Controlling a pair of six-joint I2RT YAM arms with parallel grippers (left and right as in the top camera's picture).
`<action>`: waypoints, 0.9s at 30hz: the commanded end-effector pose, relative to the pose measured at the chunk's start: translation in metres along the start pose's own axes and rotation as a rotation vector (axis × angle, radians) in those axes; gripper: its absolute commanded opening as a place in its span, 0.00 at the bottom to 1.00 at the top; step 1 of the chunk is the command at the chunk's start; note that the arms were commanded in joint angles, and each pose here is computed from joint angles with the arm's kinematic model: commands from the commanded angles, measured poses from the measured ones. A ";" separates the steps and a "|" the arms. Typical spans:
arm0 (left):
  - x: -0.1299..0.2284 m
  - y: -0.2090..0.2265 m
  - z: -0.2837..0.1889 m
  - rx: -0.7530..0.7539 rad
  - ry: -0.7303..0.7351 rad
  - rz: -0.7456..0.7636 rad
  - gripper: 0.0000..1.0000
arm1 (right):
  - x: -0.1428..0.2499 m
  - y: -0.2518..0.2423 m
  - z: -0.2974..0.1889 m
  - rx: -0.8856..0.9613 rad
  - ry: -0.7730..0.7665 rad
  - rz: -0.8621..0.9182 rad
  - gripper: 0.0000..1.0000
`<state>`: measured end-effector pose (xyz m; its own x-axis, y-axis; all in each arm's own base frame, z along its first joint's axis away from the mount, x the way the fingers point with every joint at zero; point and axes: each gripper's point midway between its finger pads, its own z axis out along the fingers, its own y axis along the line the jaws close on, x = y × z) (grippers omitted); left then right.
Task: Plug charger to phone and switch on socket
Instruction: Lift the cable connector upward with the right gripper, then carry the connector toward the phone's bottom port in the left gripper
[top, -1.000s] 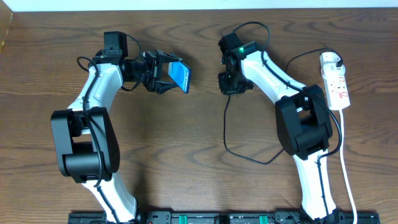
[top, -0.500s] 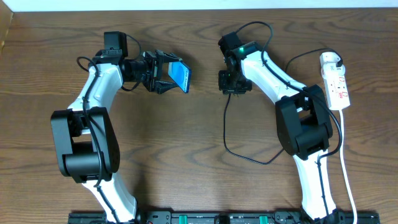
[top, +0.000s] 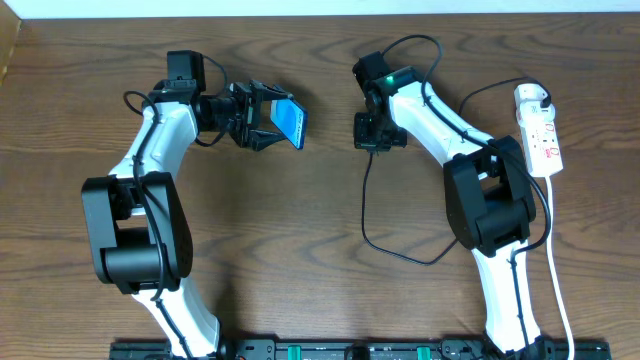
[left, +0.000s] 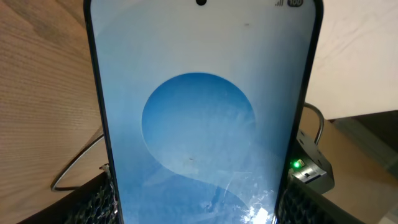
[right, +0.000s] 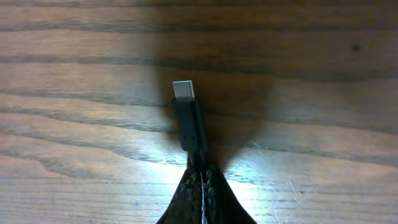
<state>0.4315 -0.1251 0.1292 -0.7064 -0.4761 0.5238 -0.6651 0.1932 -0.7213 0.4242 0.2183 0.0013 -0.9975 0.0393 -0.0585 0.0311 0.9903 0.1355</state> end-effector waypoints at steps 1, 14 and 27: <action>0.004 -0.010 -0.007 0.018 -0.013 0.070 0.62 | 0.010 -0.003 0.012 -0.018 0.048 -0.074 0.01; -0.008 -0.005 -0.008 -0.017 -0.082 0.073 0.61 | 0.003 0.033 -0.068 -0.374 -0.016 -0.318 0.01; -0.008 -0.004 -0.007 -0.022 -0.086 0.109 0.62 | 0.036 0.039 -0.154 -0.464 -0.083 -0.575 0.01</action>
<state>0.4370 -0.1155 0.1159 -0.7165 -0.5379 0.4441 -0.6417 0.2586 -0.7221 0.3889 0.2341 0.1294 -0.8962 -0.3762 -0.2353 -0.4437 0.7576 0.4788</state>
